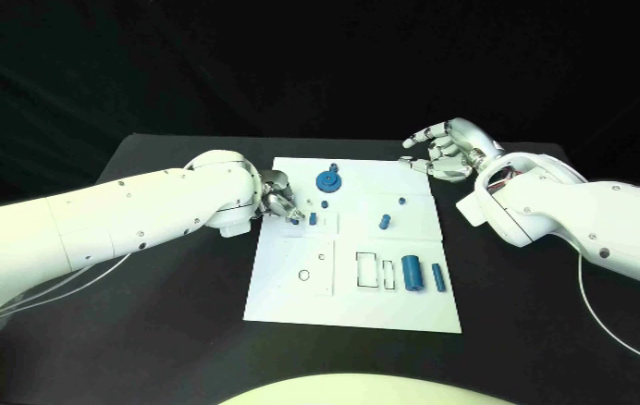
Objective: Assemble the parts on the task board
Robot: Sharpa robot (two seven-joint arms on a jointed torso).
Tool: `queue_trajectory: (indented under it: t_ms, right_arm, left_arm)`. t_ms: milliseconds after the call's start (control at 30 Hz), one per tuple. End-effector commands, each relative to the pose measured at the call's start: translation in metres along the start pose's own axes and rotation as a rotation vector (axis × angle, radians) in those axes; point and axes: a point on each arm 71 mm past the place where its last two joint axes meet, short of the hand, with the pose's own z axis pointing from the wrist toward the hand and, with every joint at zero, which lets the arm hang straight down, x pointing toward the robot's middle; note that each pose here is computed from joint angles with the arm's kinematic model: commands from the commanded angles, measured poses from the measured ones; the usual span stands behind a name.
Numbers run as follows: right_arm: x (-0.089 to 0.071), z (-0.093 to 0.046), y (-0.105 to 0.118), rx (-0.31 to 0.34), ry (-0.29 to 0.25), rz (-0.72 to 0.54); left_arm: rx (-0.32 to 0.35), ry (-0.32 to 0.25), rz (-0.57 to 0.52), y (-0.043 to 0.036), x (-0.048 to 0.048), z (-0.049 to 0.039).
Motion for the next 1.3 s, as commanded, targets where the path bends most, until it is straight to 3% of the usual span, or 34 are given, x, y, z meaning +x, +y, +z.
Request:
queue_trajectory:
  t_ms: [33,600,833,1000,1167,1300]
  right_arm:
    - [0.001,0.000,0.001,-0.015,0.006,-0.006]
    - [0.000,-0.001,0.001,-0.015,0.003,-0.006]
    - [0.000,-0.001,0.001,-0.015,0.003,-0.006]
    - [0.000,0.000,0.000,-0.017,0.002,-0.007]
    - [-0.001,0.000,0.000,-0.018,-0.001,-0.007]
    - [-0.001,0.000,0.000,-0.018,-0.003,-0.007]
  left_arm:
    - [0.011,0.022,0.001,-0.0021,0.0021,0.0004]
    - [-0.001,-0.001,-0.014,0.0054,-0.0029,-0.0010]
    - [0.029,-0.005,-0.087,0.0038,-0.0050,-0.0058]
    - [0.078,-0.037,-0.199,0.0028,-0.0113,-0.0095]
    - [0.188,-0.103,-0.373,0.0007,-0.0209,-0.0130]
    - [0.274,-0.175,-0.430,-0.0014,-0.0280,-0.0160]
